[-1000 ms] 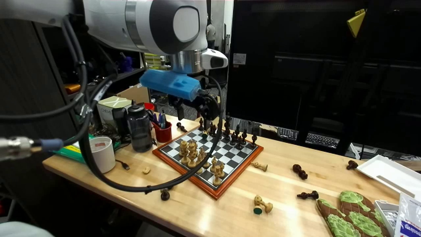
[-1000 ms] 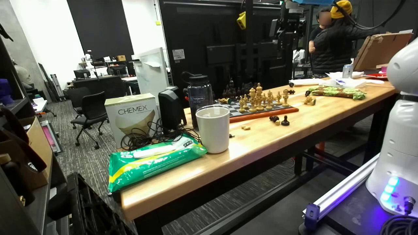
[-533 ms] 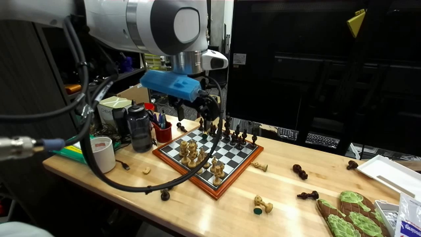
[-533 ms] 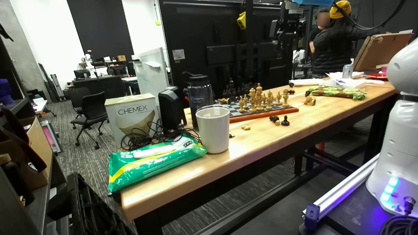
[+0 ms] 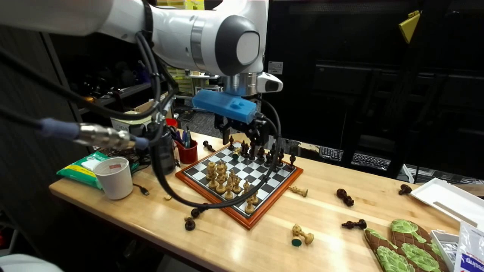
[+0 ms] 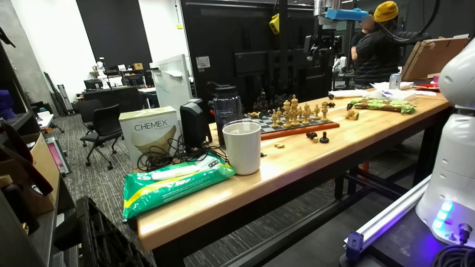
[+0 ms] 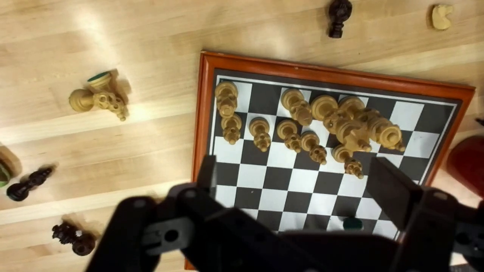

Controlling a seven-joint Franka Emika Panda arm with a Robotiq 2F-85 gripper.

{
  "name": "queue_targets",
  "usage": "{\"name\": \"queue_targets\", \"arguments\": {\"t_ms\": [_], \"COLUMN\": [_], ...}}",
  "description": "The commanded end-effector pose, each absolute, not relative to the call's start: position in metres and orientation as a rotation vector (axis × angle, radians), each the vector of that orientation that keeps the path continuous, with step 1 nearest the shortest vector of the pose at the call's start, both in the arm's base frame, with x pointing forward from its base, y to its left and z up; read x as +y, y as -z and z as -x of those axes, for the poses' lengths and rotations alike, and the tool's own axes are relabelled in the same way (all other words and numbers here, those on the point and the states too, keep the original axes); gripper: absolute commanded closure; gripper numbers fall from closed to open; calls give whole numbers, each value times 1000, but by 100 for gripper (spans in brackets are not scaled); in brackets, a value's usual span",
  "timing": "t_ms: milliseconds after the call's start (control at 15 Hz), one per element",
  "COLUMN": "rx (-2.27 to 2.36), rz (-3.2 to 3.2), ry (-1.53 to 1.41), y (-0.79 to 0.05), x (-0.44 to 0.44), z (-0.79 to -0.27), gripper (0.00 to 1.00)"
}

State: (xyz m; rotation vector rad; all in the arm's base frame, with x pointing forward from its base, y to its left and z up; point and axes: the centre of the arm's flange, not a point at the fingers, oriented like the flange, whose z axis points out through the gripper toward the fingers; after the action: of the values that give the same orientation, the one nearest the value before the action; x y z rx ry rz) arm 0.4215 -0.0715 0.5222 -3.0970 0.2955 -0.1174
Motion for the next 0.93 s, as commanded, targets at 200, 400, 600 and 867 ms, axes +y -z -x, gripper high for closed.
{"name": "queue_targets", "arguments": {"t_ms": [200,400,600,867], "rx": [371,428,504,553], "rz": [3062,3018,2968,2971], "ry": [155,171,191,178], "y": [-499,-482,-467,-457], "x": [-128,-148,-164,-168], "z": [-479,-497,-512,-511], "gripper": [0,0,0,0]}}
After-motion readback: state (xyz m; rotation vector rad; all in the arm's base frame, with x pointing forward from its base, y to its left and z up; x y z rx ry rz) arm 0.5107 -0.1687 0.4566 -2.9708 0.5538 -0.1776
